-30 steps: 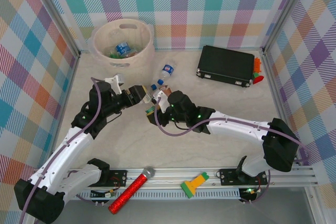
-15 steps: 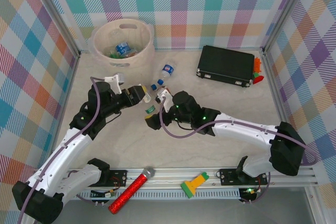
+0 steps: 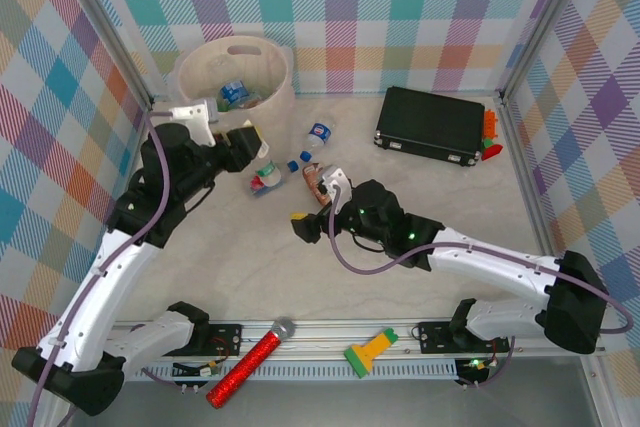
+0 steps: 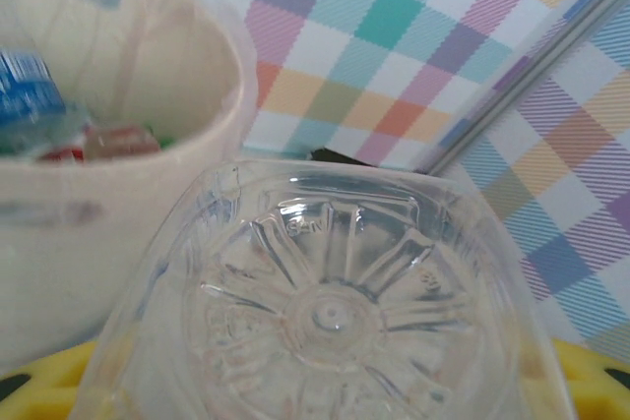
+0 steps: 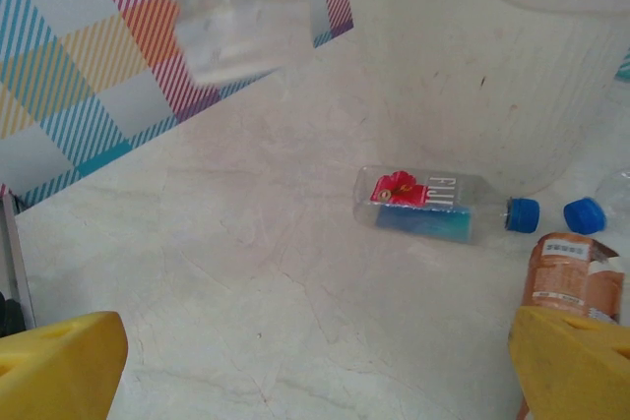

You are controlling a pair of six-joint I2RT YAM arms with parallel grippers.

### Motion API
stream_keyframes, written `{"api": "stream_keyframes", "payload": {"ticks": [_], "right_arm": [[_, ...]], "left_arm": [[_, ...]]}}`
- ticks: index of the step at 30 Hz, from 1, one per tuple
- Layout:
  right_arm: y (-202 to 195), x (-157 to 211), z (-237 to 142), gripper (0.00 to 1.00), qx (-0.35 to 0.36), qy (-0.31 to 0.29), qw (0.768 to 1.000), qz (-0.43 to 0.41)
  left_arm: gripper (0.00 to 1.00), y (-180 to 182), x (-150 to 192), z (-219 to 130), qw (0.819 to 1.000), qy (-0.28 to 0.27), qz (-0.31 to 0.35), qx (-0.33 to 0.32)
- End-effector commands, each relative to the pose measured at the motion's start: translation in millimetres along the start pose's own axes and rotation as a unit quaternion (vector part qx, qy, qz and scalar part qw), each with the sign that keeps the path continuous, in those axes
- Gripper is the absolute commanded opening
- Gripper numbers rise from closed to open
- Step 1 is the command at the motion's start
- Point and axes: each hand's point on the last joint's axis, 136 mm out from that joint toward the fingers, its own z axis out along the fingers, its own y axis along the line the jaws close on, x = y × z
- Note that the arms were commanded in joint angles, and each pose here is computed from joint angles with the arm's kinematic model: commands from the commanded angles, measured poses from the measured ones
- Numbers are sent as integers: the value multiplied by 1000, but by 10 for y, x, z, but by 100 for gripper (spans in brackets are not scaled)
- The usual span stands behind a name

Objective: Put the plastic bottles in the bin

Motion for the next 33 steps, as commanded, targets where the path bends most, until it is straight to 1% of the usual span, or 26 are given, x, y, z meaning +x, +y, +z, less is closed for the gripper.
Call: {"api": "stream_keyframes", "payload": {"ticks": [1,3,7,13,17,21,23,27,33], "right_arm": [[1,-180,-102,99,6,-39,999,8],[-4,-174,-129,99,7,-38,999,9],[-29,-182,-187,99,14,-43,999,12],[-36,-233,-279,99,17,-47,999,12],[-36,-270,-334,99,17,-54,998,12],[-18,-263,-353,99,11,-53,998,20],[8,-255,-363,99,4,-48,999,25],[-14,-235,-417,99,9,-46,998,31],[-31,-242,-494,99,11,-50,998,46]], "left_arm": [[49,1,-291,33,997,-25,64,-34],[46,22,-463,80,994,-37,79,-59],[46,39,-781,171,987,-71,113,-94],[47,164,-1113,386,971,-94,164,-148],[46,342,-1290,536,962,-115,166,-185],[46,436,-1464,707,956,-145,164,-195],[47,450,-1507,853,958,-145,164,-183],[48,507,-1489,1155,960,-134,168,-178],[48,610,-1323,1641,965,-99,176,-170]]}}
